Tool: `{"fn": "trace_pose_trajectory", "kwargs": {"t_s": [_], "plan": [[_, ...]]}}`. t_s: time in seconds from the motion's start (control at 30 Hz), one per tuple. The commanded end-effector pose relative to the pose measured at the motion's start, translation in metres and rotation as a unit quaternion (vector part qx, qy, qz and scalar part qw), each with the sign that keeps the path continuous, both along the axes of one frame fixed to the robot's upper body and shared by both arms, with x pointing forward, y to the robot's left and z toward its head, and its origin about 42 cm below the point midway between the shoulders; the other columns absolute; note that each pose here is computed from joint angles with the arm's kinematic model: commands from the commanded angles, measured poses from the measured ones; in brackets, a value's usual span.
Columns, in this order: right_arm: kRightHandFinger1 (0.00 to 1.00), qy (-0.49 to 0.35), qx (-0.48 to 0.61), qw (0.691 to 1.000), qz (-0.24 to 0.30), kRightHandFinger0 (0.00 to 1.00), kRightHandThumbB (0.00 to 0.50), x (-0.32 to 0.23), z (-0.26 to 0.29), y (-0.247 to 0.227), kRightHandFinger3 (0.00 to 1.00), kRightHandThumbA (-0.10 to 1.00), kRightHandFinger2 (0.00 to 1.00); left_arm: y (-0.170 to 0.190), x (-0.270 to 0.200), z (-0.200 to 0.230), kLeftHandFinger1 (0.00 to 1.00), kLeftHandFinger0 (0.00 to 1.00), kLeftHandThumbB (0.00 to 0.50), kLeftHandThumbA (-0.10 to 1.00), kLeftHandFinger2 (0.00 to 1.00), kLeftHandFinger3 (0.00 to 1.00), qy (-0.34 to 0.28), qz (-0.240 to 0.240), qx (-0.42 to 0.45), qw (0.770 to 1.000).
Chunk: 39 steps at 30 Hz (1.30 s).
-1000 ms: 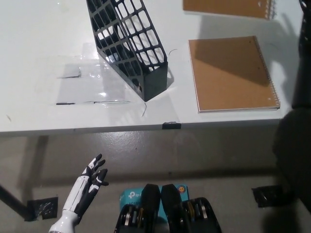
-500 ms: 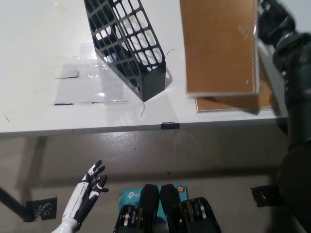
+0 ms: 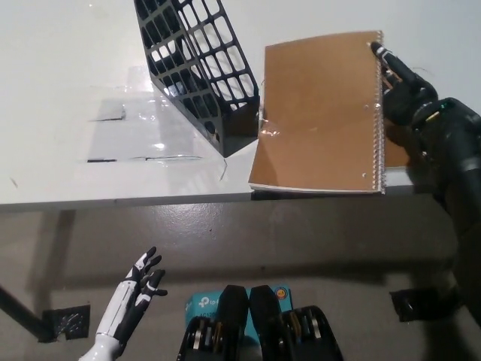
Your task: Use the right hand to pick up a book from the book holder on the left side and put it on another book on the right side
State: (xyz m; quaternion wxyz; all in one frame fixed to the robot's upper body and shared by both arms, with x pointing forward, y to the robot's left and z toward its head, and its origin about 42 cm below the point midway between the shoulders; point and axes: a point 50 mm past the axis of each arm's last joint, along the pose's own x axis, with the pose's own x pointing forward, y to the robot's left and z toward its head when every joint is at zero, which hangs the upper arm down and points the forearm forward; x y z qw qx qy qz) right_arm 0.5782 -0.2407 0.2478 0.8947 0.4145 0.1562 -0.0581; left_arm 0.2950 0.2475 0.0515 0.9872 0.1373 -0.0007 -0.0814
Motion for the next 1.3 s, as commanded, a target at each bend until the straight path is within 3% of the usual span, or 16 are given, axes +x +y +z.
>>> {"fn": "trace_pose_trajectory", "kwargs": {"t_s": [0.0,0.13,0.3,0.43,0.57,0.83,0.97,1.0,1.03,1.07,1.1,1.13,1.17,1.2,1.27], "plan": [[0.08,-0.11,-0.035,0.993,-0.031,0.0,0.052,0.019,0.08,-0.019,1.0,-0.1,0.68,0.001,0.004,0.009,0.88,0.71,0.141,0.92,1.0,1.0,-0.033,0.0,0.001,0.999],[0.01,-0.113,-0.023,0.993,-0.039,0.0,0.094,0.021,0.096,-0.034,1.0,-0.1,0.63,0.001,0.004,0.009,0.89,0.71,0.143,0.93,1.0,1.0,-0.034,0.001,-0.004,0.999],[0.0,-0.131,-0.022,0.99,-0.058,0.0,0.096,0.023,0.123,-0.048,1.0,-0.1,0.63,0.001,0.004,0.009,0.88,0.71,0.14,0.92,1.0,1.0,-0.03,0.003,-0.007,1.0],[0.02,-0.162,-0.027,0.985,-0.062,0.0,0.138,0.023,0.142,-0.055,1.0,-0.1,0.64,0.001,0.003,0.008,0.88,0.71,0.139,0.92,1.0,1.0,-0.027,0.004,0.001,1.0],[0.1,-0.16,-0.032,0.985,-0.061,0.0,0.113,0.024,0.147,-0.056,1.0,-0.1,0.71,0.0,0.002,0.007,0.88,0.71,0.125,0.93,1.0,1.0,-0.029,0.001,0.0,1.0],[0.04,-0.139,-0.054,0.988,-0.038,0.0,0.094,0.025,0.129,-0.036,1.0,-0.1,0.64,-0.001,0.001,0.005,0.88,0.7,0.119,0.92,1.0,1.0,-0.028,-0.001,-0.001,1.0],[0.09,-0.135,-0.084,0.987,-0.009,0.0,0.109,0.024,0.115,-0.028,1.0,-0.1,0.74,-0.001,0.003,0.007,0.88,0.71,0.131,0.92,1.0,1.0,-0.03,0.001,-0.003,1.0],[0.12,-0.124,-0.114,0.986,-0.007,0.0,0.142,0.024,0.113,-0.027,1.0,-0.1,0.75,-0.001,0.004,0.008,0.88,0.71,0.129,0.92,1.0,1.0,-0.032,0.001,-0.002,0.999],[0.15,-0.122,-0.158,0.98,-0.01,0.0,0.217,0.024,0.112,-0.027,0.92,-0.1,0.71,-0.001,0.005,0.009,0.88,0.7,0.13,0.93,1.0,1.0,-0.033,0.001,-0.001,0.999],[0.33,-0.116,-0.289,0.95,-0.013,0.11,0.289,0.024,0.108,-0.024,0.61,-0.08,0.89,-0.001,0.005,0.01,0.88,0.7,0.13,0.93,1.0,1.0,-0.033,0.002,-0.002,0.999],[0.42,-0.115,-0.319,0.941,-0.013,0.23,0.296,0.024,0.107,-0.023,0.5,-0.06,0.8,-0.001,0.005,0.011,0.88,0.7,0.129,0.93,1.0,1.0,-0.033,0.002,-0.003,0.999],[1.0,-0.127,-0.461,0.877,0.042,0.98,0.22,0.023,0.104,-0.022,1.0,0.27,1.0,-0.001,0.005,0.011,0.88,0.7,0.127,0.92,1.0,1.0,-0.034,0.001,-0.006,0.999],[1.0,-0.131,-0.491,0.859,0.058,1.0,0.296,0.022,0.102,-0.021,1.0,0.28,1.0,-0.001,0.005,0.012,0.88,0.7,0.126,0.92,1.0,1.0,-0.035,0.001,-0.006,0.999],[1.0,-0.122,-0.561,0.815,0.078,1.0,0.389,0.022,0.099,-0.018,1.0,0.32,1.0,0.0,0.005,0.012,0.88,0.7,0.127,0.92,1.0,1.0,-0.034,0.002,-0.004,0.999],[1.0,-0.123,-0.595,0.79,0.079,1.0,0.401,0.022,0.098,-0.014,1.0,0.32,1.0,-0.001,0.007,0.011,0.88,0.7,0.128,0.93,1.0,1.0,-0.034,0.001,-0.004,0.999]]}}
